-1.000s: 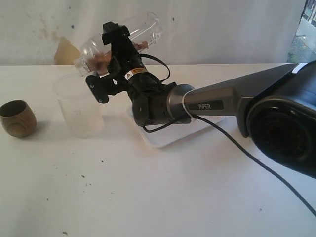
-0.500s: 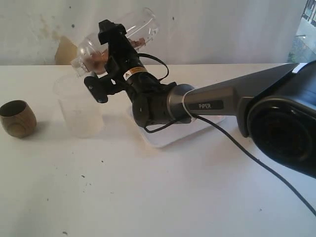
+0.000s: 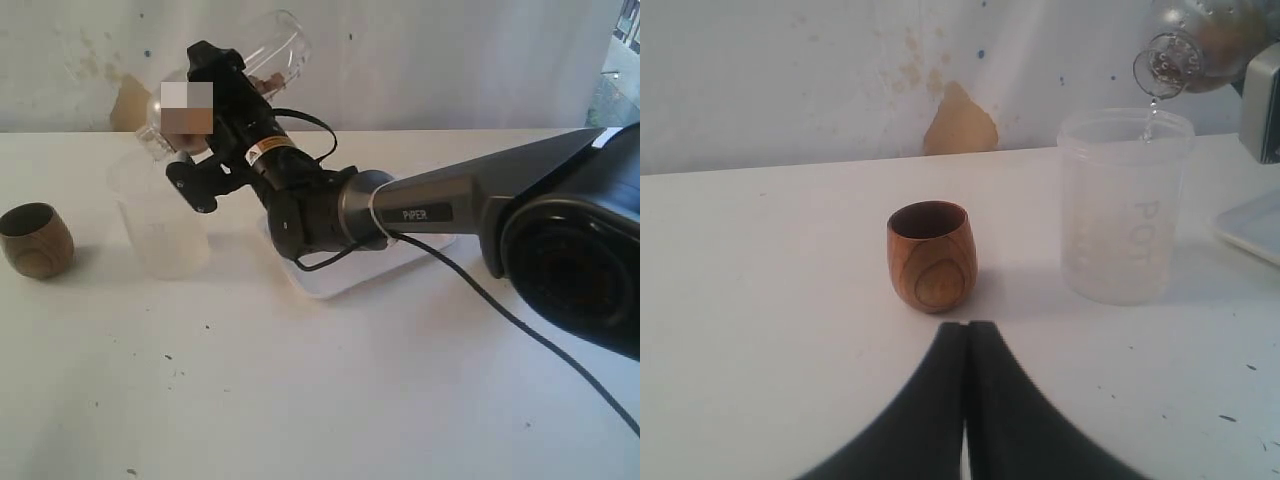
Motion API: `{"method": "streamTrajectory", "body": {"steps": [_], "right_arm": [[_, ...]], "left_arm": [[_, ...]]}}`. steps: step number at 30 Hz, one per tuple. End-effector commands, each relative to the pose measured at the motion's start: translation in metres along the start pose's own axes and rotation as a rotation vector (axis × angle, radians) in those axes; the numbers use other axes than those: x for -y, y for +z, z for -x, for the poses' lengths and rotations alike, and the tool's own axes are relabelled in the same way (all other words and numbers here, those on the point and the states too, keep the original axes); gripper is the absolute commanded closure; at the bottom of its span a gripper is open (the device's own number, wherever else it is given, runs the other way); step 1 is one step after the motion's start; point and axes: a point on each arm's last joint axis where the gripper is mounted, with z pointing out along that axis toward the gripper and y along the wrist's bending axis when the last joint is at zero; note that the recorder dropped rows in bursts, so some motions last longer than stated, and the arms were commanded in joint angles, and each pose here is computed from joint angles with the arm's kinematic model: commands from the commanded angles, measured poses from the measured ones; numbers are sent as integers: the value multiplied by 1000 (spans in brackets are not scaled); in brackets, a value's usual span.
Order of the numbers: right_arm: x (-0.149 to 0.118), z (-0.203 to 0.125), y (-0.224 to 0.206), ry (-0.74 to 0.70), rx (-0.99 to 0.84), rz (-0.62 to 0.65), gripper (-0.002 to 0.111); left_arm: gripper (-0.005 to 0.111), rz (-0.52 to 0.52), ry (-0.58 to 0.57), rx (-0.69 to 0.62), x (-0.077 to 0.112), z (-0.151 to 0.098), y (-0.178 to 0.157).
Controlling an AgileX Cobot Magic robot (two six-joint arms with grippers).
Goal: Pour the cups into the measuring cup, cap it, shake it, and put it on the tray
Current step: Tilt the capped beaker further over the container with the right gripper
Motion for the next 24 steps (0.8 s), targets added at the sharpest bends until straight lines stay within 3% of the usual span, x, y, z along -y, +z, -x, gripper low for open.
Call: {"method": "streamTrajectory", "body": {"steps": [1,15,24], "right_arm": [[17,-6,2,-29,-15,-70,108],[8,-28,6,-47,-57,-66,108],[10,-23,6,-100,-4,-91,108]], "left_arm": [[106,-3,5,11,0,0,0],[106,-3,5,11,0,0,0],[106,-3,5,11,0,0,0]]}}
